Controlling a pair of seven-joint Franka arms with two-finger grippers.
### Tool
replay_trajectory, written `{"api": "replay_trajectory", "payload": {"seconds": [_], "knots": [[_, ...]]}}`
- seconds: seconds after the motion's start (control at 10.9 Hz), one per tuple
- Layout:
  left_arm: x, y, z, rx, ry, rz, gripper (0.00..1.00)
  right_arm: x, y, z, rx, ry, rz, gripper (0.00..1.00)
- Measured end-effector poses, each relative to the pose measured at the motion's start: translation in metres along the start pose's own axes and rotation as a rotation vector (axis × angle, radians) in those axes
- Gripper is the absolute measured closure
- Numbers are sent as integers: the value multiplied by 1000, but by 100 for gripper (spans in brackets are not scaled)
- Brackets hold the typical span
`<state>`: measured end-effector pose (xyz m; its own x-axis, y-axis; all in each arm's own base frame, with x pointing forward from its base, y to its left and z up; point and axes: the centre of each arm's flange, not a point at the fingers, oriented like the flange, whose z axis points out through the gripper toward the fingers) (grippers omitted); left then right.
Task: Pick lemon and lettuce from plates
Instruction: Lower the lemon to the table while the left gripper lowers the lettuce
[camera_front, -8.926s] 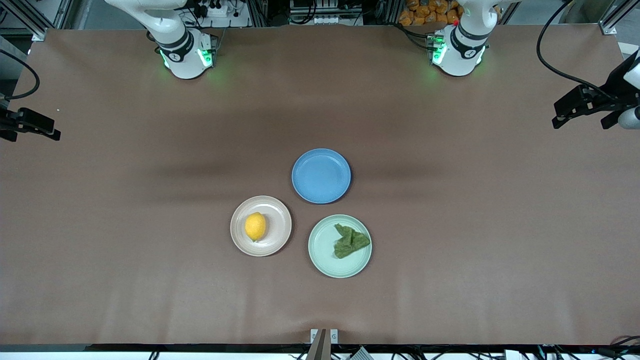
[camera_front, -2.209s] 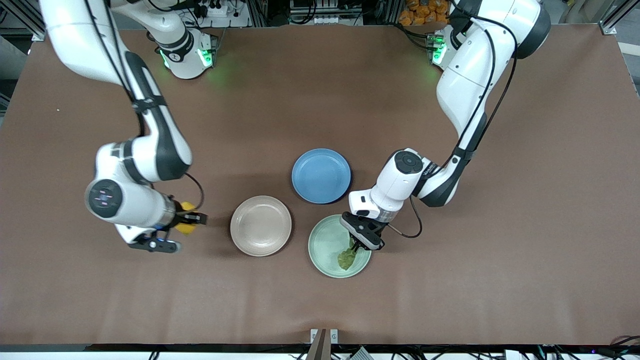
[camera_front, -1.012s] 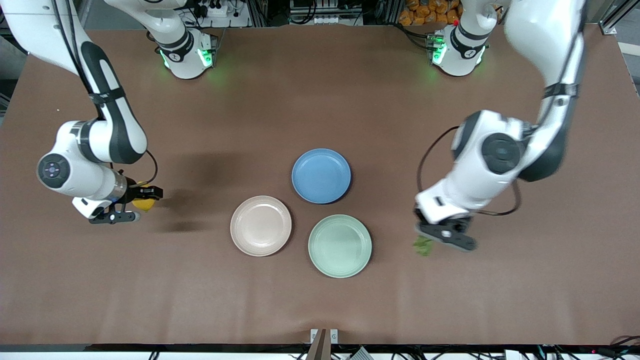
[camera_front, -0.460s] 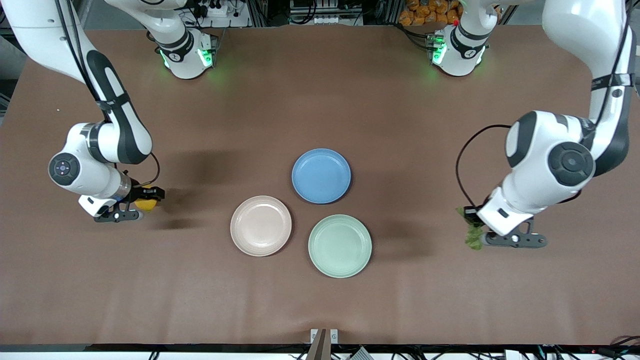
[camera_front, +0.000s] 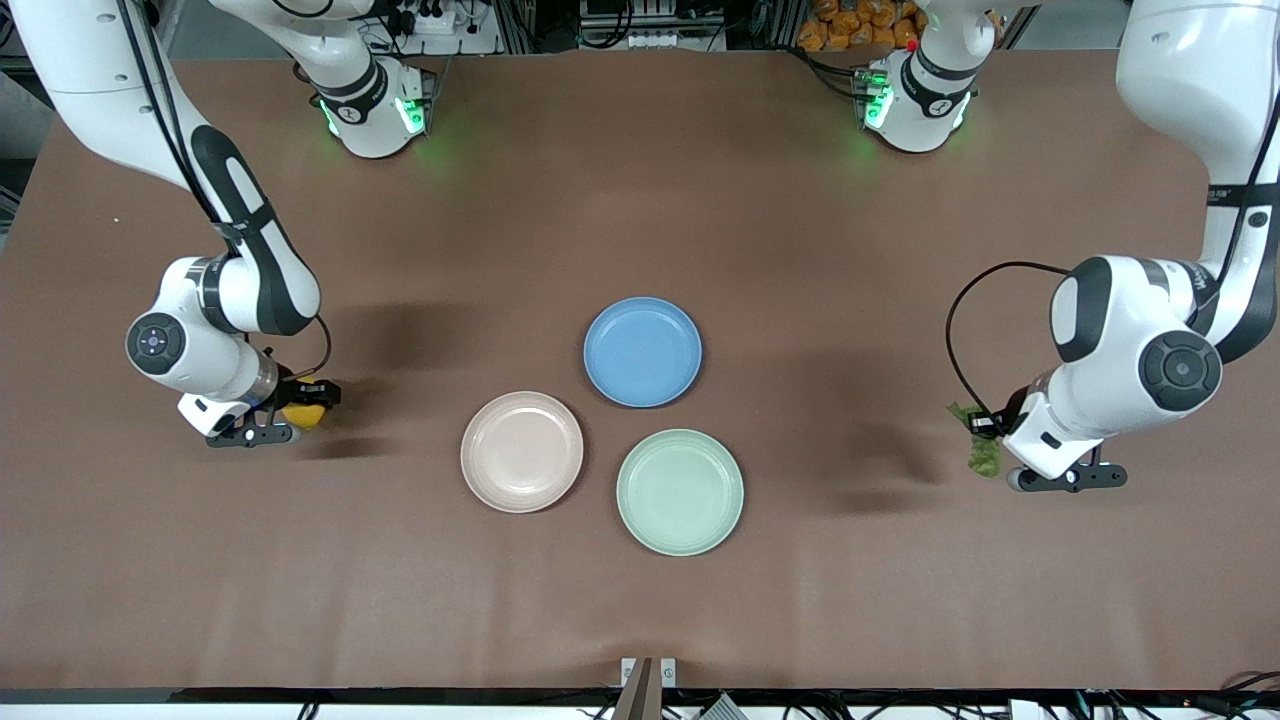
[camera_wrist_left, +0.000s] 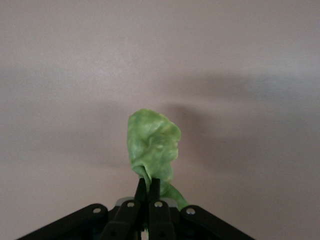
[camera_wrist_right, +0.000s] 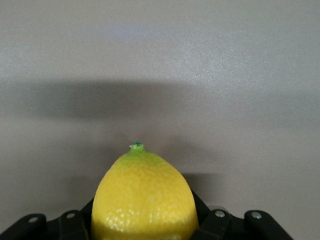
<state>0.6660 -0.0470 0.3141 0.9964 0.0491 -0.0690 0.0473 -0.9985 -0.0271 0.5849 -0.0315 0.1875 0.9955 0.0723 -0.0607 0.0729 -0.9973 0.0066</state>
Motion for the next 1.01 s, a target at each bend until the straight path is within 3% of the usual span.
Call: {"api": "replay_trajectory", "payload": {"seconds": [0.28,0.37,0.46,0.64,0.92,1.01], "knots": [[5,-9,48,-10,-37,-30,97,1,0,4,-1,8,-1,38],[5,-9,58,-12,-48,-35,97,1,0,6,-1,9,0,35],[5,-7,66,-13,-57,-43,97,1,1,6,-1,10,1,23],[5,-5,72,-13,-63,-48,97,1,1,5,-2,11,2,17],[8,-5,81,5,-42,-29,97,1,2,5,-2,12,2,15],[9,-5,85,19,-36,-15,92,2,2,5,-2,13,2,15]]}}
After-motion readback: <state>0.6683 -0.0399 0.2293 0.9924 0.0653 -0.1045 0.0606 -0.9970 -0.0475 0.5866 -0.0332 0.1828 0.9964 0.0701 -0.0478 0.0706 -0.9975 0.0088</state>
